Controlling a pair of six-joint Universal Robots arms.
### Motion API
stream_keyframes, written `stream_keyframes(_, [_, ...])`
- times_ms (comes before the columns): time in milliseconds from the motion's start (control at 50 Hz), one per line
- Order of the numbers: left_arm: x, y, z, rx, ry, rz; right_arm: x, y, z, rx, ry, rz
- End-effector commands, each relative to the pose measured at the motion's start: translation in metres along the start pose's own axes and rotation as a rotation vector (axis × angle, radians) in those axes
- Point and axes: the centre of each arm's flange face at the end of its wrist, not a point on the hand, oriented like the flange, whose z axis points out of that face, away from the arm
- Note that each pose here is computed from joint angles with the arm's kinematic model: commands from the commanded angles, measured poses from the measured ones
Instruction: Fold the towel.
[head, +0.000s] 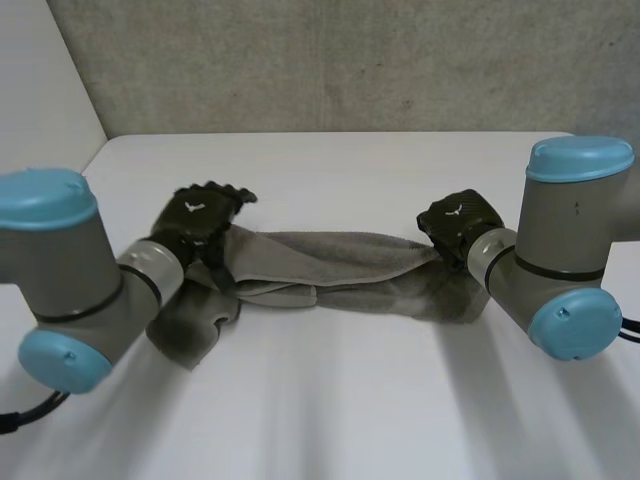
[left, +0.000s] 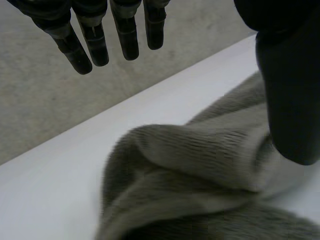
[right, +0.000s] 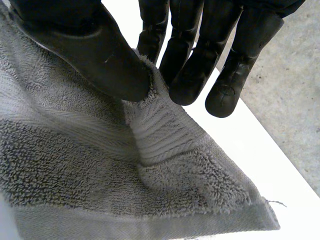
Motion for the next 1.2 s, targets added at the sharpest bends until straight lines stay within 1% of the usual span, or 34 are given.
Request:
stream_keyframes(20, [0.021,0.016,0.016,-0.006,0.042,0.011,-0.002,0.003,-0.001,-0.006,-0.005,0.000])
stream_keyframes(160, [0.032,0.028,0.036,-0.014,0.041,0.019,-0.005,0.007,0.000,-0.010,-0.010,0.000])
stream_keyframes(240, [0.032,0.035,0.044,-0.025,0.027,0.020,-0.006,0.008,0.000,-0.010,-0.010,-0.001])
stream_keyframes(300, [0.031,0.038,0.051,-0.030,0.009,0.040,-0.006,0.009,0.001,-0.012,-0.011,-0.001])
stream_keyframes(340, [0.028,0.039,0.055,-0.026,-0.017,0.081,-0.006,0.009,0.001,-0.010,-0.010,-0.001])
stream_keyframes(420, [0.025,0.037,0.056,-0.023,-0.041,0.107,-0.006,0.009,0.001,-0.007,-0.006,-0.003])
stream_keyframes(680, [0.014,0.030,0.058,-0.007,-0.098,0.107,-0.005,0.008,0.002,-0.004,-0.002,-0.008])
stream_keyframes(880, [-0.011,0.021,0.065,0.012,-0.173,0.089,-0.006,0.008,0.001,-0.005,-0.004,-0.013])
stream_keyframes(1040, [-0.015,0.009,0.059,0.035,-0.170,0.070,-0.007,0.009,0.002,-0.007,-0.006,-0.015])
stream_keyframes(1200, [-0.007,0.008,0.057,0.044,-0.101,0.049,-0.010,0.011,0.002,-0.014,-0.013,-0.015])
